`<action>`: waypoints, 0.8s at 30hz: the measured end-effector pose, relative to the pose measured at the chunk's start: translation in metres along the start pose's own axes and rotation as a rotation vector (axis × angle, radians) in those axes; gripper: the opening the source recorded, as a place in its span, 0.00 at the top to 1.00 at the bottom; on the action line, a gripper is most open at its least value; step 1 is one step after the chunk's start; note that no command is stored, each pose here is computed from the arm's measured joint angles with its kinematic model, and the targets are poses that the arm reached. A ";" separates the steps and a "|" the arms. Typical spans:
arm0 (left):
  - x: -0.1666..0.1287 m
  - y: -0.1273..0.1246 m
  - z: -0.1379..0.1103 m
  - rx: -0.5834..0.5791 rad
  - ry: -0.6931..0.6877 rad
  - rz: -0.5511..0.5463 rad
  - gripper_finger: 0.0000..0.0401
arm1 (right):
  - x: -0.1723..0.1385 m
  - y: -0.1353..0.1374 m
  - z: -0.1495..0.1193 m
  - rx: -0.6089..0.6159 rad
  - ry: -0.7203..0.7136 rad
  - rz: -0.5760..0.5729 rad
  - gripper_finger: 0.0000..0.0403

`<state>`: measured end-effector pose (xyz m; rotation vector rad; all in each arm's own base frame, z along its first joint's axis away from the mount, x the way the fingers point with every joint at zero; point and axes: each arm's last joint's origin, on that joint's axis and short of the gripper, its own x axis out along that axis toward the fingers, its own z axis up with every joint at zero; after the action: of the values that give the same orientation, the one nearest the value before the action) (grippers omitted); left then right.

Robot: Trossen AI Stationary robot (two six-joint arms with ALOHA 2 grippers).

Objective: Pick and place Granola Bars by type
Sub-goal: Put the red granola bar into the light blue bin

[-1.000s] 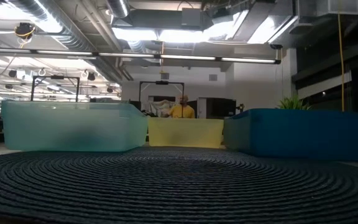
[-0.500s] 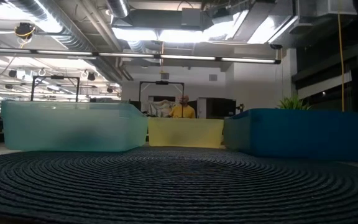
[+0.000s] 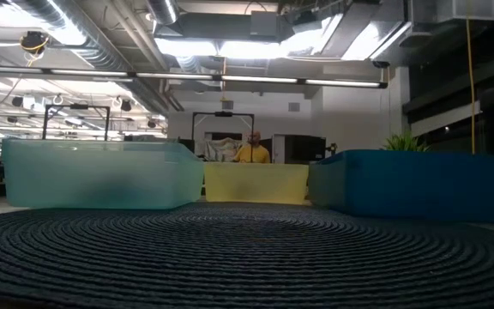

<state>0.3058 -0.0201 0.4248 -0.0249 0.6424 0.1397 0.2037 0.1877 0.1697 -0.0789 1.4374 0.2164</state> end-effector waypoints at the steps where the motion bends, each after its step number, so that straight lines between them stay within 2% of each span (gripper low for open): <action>1: 0.000 0.000 0.000 -0.002 0.000 0.000 0.64 | 0.002 0.001 0.001 -0.011 0.001 -0.001 0.27; 8: 0.000 0.000 0.000 -0.002 0.000 0.000 0.64 | 0.022 0.004 0.005 -0.064 0.024 -0.010 0.32; 12: 0.000 0.000 0.000 -0.002 0.000 0.000 0.64 | 0.031 0.004 0.005 -0.061 0.058 -0.016 0.38; 20: 0.000 0.000 0.000 -0.001 0.000 0.000 0.64 | 0.032 0.004 0.004 0.014 0.074 -0.012 0.66; 24: 0.000 0.000 0.000 -0.001 0.000 0.000 0.64 | 0.020 0.002 0.002 0.077 0.064 -0.011 0.82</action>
<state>0.3058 -0.0201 0.4248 -0.0260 0.6423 0.1400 0.2073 0.1923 0.1504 -0.0309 1.5070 0.1498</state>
